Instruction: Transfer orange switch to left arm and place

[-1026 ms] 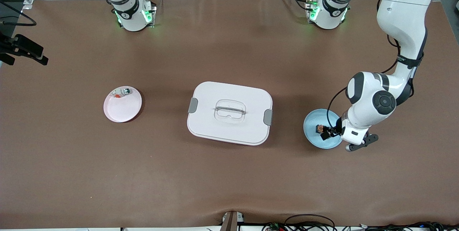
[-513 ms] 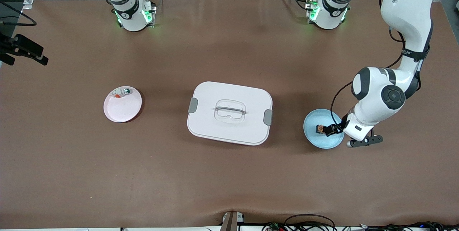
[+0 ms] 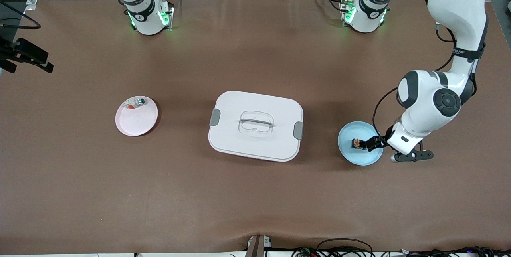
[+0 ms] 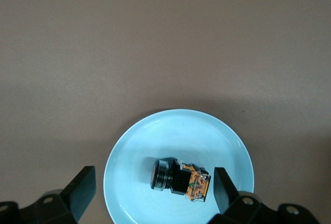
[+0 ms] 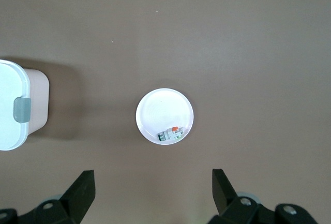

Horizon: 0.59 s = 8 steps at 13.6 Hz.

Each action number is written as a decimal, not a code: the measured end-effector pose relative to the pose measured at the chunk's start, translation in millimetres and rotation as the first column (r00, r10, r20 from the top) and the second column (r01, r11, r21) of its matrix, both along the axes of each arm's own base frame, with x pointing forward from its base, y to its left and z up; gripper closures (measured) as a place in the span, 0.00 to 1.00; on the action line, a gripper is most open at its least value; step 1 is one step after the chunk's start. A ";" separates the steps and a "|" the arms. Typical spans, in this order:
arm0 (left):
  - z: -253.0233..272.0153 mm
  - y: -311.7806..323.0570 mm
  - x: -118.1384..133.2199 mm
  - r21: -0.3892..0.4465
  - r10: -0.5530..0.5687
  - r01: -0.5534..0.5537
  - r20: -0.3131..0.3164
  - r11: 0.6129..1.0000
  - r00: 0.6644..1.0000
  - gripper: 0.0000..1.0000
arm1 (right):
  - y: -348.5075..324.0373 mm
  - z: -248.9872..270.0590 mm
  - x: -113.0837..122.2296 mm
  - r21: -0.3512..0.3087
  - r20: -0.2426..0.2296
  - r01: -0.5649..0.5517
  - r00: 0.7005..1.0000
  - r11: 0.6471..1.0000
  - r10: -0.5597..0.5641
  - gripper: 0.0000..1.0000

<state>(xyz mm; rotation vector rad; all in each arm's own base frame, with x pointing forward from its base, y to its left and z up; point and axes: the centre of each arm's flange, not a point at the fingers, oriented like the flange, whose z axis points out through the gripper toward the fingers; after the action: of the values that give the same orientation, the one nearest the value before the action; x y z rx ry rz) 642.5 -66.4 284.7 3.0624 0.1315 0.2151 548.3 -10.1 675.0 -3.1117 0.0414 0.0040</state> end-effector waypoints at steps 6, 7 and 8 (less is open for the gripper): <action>20.7 7.3 2.0 0.003 0.008 -0.008 0.033 1.000 0.999 0.00 | -0.3 0.0 0.0 0.000 0.000 0.001 1.000 1.000 -0.001 0.00; 21.4 7.4 2.0 0.004 0.007 -0.007 0.034 1.000 0.999 0.00 | -0.5 0.0 0.0 0.000 0.000 0.001 1.000 1.000 -0.001 0.00; 22.6 7.5 2.2 0.003 0.007 -0.007 0.036 1.000 0.999 0.00 | -0.8 0.0 0.0 0.000 0.000 0.002 1.000 1.000 -0.002 0.00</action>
<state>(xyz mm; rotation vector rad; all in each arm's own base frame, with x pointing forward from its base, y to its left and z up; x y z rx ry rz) 644.8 -58.9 307.3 3.0602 0.1394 0.2707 548.2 -10.9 675.0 -3.1117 0.0439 0.0040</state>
